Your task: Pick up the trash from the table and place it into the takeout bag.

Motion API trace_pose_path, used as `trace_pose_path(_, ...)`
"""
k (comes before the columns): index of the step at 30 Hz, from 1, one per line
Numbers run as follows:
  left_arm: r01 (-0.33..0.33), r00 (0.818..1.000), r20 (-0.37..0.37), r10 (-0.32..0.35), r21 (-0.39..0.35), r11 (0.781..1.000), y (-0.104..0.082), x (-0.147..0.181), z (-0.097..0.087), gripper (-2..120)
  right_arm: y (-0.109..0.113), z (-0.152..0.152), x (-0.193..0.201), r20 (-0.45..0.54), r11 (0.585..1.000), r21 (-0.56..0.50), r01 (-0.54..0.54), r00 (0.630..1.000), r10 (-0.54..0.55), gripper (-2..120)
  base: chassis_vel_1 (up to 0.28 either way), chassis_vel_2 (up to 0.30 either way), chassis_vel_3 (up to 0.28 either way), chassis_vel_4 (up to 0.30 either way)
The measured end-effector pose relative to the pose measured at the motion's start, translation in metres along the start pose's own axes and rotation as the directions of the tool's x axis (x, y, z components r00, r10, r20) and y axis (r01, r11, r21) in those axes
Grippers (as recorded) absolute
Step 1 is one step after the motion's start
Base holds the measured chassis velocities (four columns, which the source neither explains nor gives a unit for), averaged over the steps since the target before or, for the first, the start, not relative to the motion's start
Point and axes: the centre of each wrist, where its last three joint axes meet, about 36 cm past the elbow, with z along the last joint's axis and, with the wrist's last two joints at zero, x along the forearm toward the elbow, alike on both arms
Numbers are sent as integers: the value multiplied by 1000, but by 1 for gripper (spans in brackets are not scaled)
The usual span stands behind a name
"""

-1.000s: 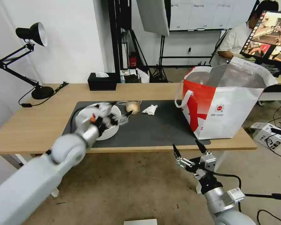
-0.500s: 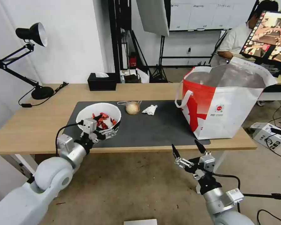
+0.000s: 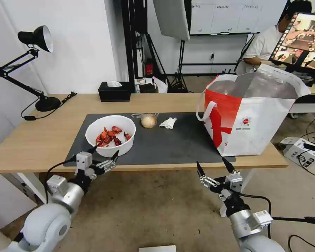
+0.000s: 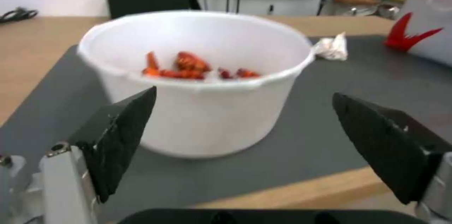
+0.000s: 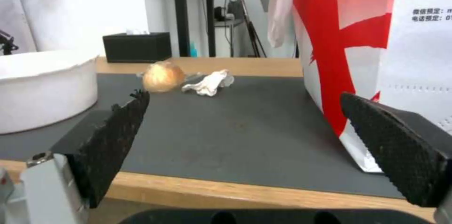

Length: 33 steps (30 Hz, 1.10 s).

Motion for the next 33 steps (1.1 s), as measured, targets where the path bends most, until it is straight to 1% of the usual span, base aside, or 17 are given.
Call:
trace_pose_path(2,20,1000,-9,-20,0,1000,-1,5,8,100,0,0,0,-4,1000,-1,-1,1000,1,100,0,0,0,0)
trace_pose_path(3,20,1000,-9,-20,0,1000,-1,5,8,100,0,0,0,-4,1000,-1,-1,1000,1,100,0,0,0,0)
trace_pose_path(5,36,999,-22,-36,7,999,1,7,16,100,0,3,1,-13,1000,1,-3,1000,3,100,0,0,0,0)
trace_pose_path(13,38,999,-37,-38,24,999,-1,5,25,100,-2,8,4,-33,1000,3,-8,999,8,100,0,0,0,0)
trace_pose_path(22,34,999,-41,-33,32,999,-5,3,29,100,-4,11,4,-43,1000,13,-4,999,5,100,0,0,0,0)
trace_pose_path(30,38,998,-51,-37,29,999,-5,3,33,100,-9,23,4,-76,999,31,7,997,-4,100,0,0,0,0)
trace_pose_path(33,58,997,-50,-57,10,998,-5,4,33,100,-9,28,4,-86,999,35,8,996,-5,100,0,0,0,0)
